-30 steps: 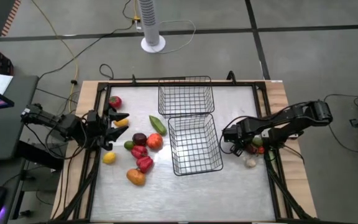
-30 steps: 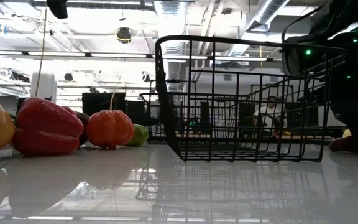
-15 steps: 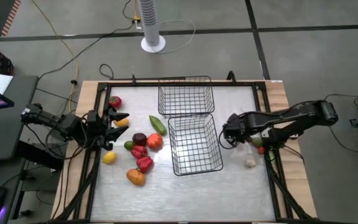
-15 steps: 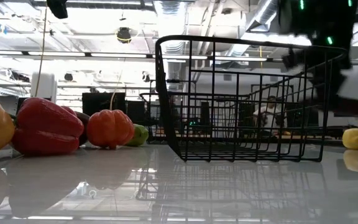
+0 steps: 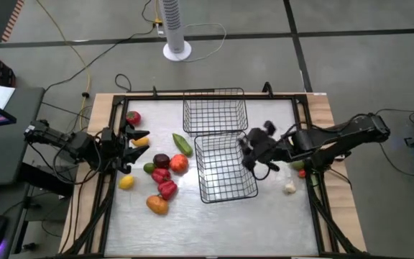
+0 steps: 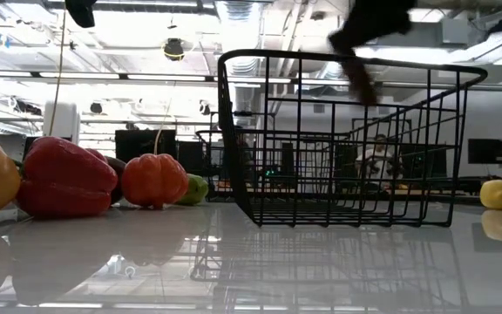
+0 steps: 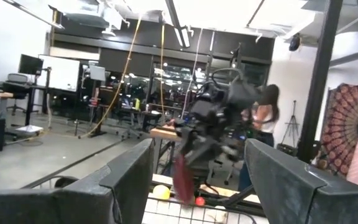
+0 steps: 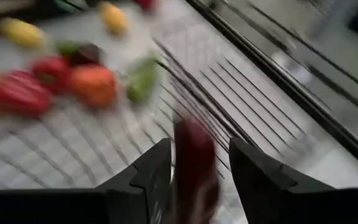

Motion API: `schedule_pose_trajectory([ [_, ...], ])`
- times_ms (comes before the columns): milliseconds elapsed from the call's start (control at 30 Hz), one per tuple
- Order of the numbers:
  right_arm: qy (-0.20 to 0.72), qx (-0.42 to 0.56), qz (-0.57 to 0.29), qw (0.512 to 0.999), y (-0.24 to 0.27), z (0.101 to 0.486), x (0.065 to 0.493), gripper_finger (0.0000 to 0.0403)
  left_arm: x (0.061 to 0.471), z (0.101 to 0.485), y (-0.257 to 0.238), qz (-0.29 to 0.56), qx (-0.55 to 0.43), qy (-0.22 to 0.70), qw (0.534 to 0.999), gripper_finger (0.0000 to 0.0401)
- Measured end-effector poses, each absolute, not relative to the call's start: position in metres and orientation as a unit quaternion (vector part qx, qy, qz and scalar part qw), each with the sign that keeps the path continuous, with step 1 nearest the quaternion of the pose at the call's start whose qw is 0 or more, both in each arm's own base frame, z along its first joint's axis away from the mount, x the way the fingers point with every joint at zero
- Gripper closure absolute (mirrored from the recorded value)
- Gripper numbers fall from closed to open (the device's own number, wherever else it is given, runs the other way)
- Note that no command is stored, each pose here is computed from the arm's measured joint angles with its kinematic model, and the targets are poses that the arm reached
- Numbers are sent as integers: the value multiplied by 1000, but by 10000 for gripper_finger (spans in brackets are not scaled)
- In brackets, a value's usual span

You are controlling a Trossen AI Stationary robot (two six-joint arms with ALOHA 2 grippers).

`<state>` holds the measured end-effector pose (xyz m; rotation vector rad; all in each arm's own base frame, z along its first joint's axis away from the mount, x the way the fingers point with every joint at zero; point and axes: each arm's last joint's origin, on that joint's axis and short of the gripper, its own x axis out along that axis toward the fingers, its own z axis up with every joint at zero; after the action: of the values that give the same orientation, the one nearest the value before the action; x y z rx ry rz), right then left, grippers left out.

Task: Sort produce into baskets
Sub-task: Put the garlic into the bottom wire basket

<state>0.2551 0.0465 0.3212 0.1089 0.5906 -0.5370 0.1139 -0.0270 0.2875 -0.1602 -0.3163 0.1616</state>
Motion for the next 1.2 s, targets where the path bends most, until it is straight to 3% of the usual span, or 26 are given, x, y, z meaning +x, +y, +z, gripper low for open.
schedule_pose_trajectory([
  [233,289,0,-189,939,58,311,282,202,114,287,-27,81,-79,-155,981,163],
  [433,336,26,-198,921,50,310,274,161,114,286,-27,83,-69,-150,983,163],
  [567,424,49,-235,873,45,304,251,146,114,286,-27,83,-72,-150,983,163],
  [700,550,94,-266,786,45,283,224,145,114,286,-27,82,-72,-150,983,163],
  [933,684,117,-205,690,75,241,191,142,114,286,-27,81,-81,-151,982,163],
  [1033,694,113,-223,675,89,236,178,142,114,286,-27,81,-81,-150,982,163],
  [1200,683,89,-214,693,110,232,166,141,115,286,-27,81,-80,-148,982,163],
])
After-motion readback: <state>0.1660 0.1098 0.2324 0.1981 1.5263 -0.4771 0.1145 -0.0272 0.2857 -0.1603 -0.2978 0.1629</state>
